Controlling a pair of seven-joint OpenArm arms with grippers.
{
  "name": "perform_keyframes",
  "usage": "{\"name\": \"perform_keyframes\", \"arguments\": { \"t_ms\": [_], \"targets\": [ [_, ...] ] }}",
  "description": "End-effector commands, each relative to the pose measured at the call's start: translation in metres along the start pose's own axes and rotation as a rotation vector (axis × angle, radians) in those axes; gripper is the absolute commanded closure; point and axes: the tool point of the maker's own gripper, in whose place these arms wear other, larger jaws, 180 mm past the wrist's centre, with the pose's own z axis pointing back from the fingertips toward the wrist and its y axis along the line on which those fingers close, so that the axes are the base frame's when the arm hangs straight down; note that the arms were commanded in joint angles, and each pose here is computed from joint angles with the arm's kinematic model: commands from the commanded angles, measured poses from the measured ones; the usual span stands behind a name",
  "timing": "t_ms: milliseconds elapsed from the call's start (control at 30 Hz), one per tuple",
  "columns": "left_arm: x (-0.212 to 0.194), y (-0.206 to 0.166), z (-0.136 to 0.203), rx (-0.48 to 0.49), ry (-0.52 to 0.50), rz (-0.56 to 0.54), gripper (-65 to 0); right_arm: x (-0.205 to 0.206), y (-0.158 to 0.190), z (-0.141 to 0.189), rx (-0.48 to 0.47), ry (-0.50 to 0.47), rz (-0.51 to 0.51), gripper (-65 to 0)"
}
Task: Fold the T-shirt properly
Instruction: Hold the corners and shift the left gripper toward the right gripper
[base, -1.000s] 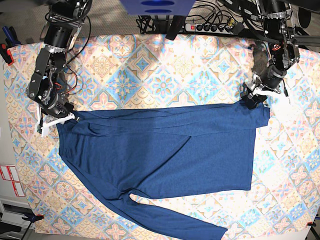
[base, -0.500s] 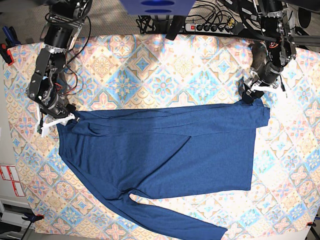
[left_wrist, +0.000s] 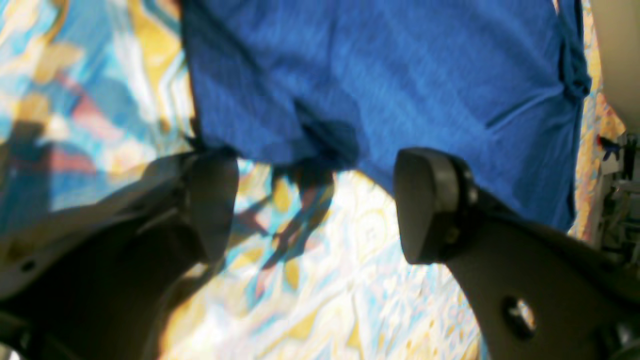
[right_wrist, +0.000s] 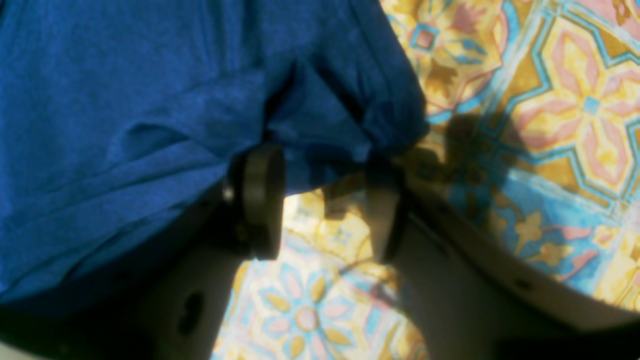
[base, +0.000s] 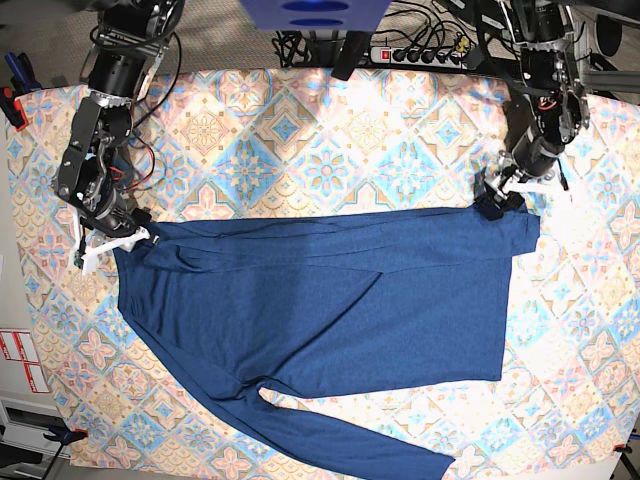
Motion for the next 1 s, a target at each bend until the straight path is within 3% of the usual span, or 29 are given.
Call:
{"name": "perform_keyframes", "arguments": {
  "t_ms": [0,333,533,767,967],
  "targets": [
    [0.008,0.0,-0.002,-0.001,-0.012,0.003,-47.4,0.021,0.001,0.005,0.007,-0.056,0.007,-25.6],
    [0.027,-0.02,-0.015,-0.038,-0.045,0.006,-47.1,0.02,0.001,0.005,0.006,-0.056,0.008,-25.6],
    [0.016,-0.014,-0.036,-0.021,-0.009,0.083,-40.8,0.018,0.001,0.005,0.006,-0.053,0.007,-25.6],
    [0.016,-0.015,-0.037,-0.025,-0.009,0.082,-26.0,0.006,0.004,0.006,0.048,-0.033,-0.038,-25.5],
    [0.015,-0.014,-0.036,-0.023,-0.007,0.082,-1.9,-0.002,-0.009,0.01,0.136,-0.038,-0.277,-25.9]
  ]
}}
